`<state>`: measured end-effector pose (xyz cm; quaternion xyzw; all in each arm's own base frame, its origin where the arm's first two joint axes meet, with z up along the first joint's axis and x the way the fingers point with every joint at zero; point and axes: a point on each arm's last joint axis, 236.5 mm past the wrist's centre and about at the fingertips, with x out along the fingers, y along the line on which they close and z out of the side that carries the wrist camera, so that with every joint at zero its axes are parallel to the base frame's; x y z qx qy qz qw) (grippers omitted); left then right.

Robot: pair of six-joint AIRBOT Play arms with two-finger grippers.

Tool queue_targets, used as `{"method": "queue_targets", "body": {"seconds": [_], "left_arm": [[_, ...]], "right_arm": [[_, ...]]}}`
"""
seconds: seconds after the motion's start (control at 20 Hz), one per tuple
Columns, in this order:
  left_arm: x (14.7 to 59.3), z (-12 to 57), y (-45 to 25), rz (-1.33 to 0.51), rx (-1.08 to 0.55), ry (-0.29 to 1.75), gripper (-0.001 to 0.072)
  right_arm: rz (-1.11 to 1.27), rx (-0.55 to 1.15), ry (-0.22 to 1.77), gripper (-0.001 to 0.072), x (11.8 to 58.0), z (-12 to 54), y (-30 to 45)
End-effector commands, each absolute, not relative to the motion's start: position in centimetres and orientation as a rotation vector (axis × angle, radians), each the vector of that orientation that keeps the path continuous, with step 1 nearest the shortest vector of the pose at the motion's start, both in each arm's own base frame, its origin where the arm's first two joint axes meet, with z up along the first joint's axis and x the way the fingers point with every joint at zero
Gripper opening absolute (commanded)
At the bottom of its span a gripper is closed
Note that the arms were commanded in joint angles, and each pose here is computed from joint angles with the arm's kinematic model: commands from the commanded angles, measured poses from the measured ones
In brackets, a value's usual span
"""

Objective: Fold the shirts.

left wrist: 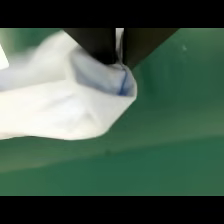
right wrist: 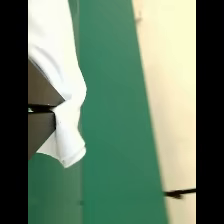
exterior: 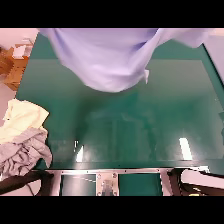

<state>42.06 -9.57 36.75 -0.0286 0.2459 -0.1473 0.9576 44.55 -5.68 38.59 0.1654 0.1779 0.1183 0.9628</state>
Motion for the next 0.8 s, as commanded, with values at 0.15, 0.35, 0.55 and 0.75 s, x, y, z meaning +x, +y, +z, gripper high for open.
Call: {"method": "queue_targets", "body": {"seconds": [0.15, 0.35, 0.55, 0.75], "left_arm": [[31.3, 50.7, -6.9, -0.255, -0.037, 0.064, 0.0022], [34.8, 47.1, -7.3, -0.253, -0.008, 0.154, 0.0022], [45.0, 33.6, -8.9, -0.270, -0.006, 0.468, 0.0023], [53.8, 16.2, -13.3, -0.416, -0.035, 0.762, 0.0023]], "right_arm": [[0.208, 0.087, 0.127, 0.0014, 33.0, 48.4, -0.5], [0.238, 0.098, 0.284, 0.0015, 31.9, 43.4, 0.4], [0.385, 0.225, 0.611, 0.0016, 35.0, 29.3, 2.7], [0.325, 0.396, 0.826, 0.0016, 37.1, 11.2, 3.8]]}}
